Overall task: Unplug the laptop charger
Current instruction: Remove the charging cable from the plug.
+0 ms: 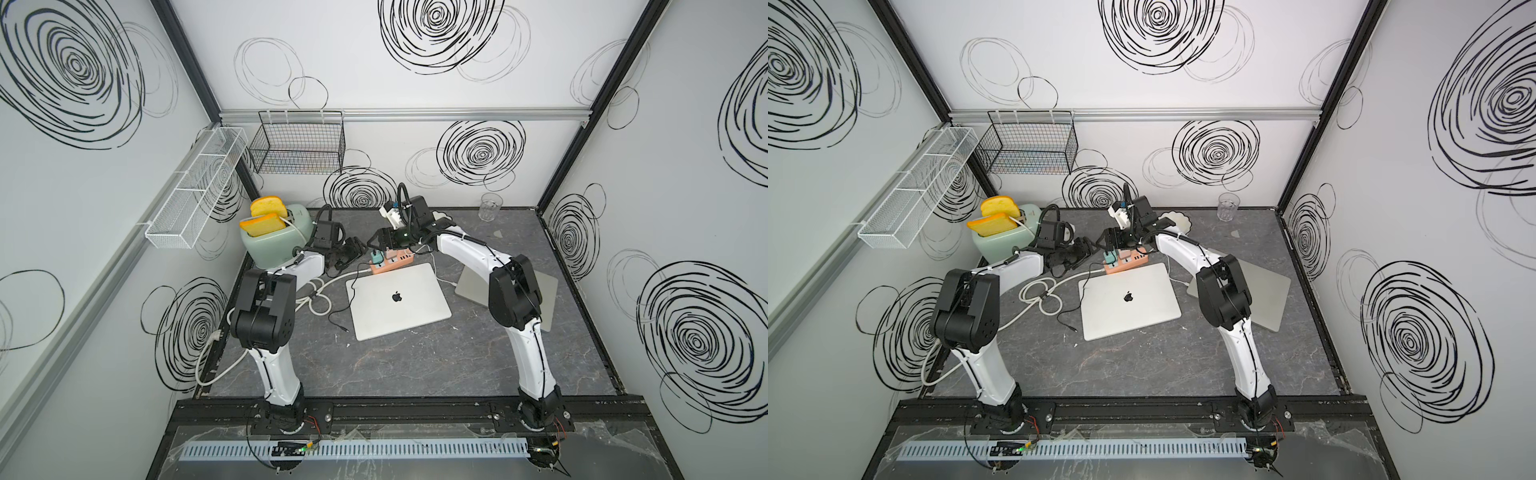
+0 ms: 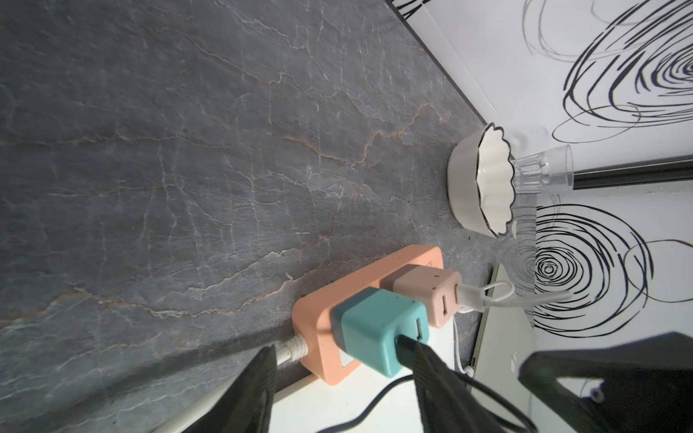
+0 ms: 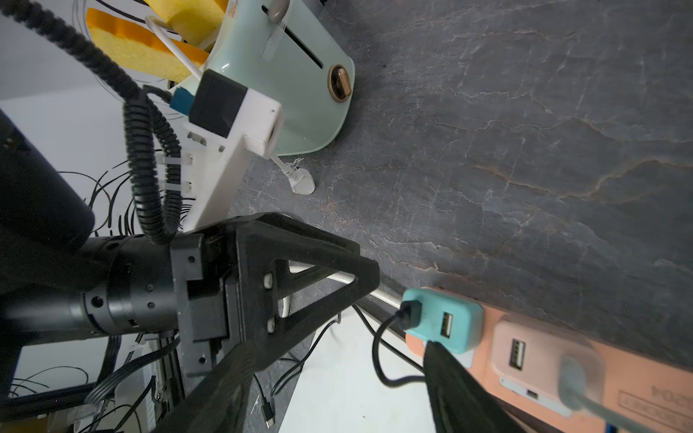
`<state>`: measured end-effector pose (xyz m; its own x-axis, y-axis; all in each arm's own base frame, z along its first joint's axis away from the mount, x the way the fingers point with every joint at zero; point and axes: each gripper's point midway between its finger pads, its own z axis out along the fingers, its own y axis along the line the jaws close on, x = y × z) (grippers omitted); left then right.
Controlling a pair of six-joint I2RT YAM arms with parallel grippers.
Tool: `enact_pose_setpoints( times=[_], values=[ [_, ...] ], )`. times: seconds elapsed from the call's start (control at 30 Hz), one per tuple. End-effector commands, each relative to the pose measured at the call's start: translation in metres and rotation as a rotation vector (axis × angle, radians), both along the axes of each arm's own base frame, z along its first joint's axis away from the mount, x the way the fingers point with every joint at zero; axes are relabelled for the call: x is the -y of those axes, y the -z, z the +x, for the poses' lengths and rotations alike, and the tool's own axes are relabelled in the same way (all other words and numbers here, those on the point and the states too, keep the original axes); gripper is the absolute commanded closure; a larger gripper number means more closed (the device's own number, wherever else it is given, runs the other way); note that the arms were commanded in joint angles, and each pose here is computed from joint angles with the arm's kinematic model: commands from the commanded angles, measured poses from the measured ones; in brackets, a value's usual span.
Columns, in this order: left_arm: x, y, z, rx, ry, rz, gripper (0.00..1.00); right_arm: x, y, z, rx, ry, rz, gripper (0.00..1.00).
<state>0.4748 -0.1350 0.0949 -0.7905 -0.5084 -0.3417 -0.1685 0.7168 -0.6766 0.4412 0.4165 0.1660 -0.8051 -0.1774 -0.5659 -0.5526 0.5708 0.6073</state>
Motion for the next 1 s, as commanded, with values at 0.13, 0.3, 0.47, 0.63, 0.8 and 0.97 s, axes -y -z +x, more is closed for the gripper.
enact_pose_setpoints(
  times=[0.13,0.3,0.47,0.63,0.8,0.97],
  values=[
    [-0.002,0.007,0.003,0.002,-0.007,-0.031,0.38,0.000,0.022,-0.003,-0.039,-0.024,-0.062,0.37],
    [-0.004,0.008,0.004,0.004,-0.007,-0.032,0.38,-0.001,0.030,-0.003,-0.039,-0.032,-0.083,0.40],
    [-0.003,0.010,0.003,-0.001,-0.003,-0.029,0.38,-0.004,0.034,0.000,-0.039,-0.033,-0.088,0.52],
    [-0.001,0.012,0.004,-0.001,0.003,-0.031,0.38,-0.006,0.035,0.001,-0.045,-0.037,-0.087,0.63],
    [0.005,0.016,0.006,-0.006,0.013,-0.037,0.38,-0.007,0.030,0.000,-0.037,-0.042,-0.086,0.71],
    [0.013,0.018,0.008,-0.009,0.028,-0.042,0.38,-0.008,0.027,-0.002,-0.037,-0.046,-0.083,0.82]
  ],
)
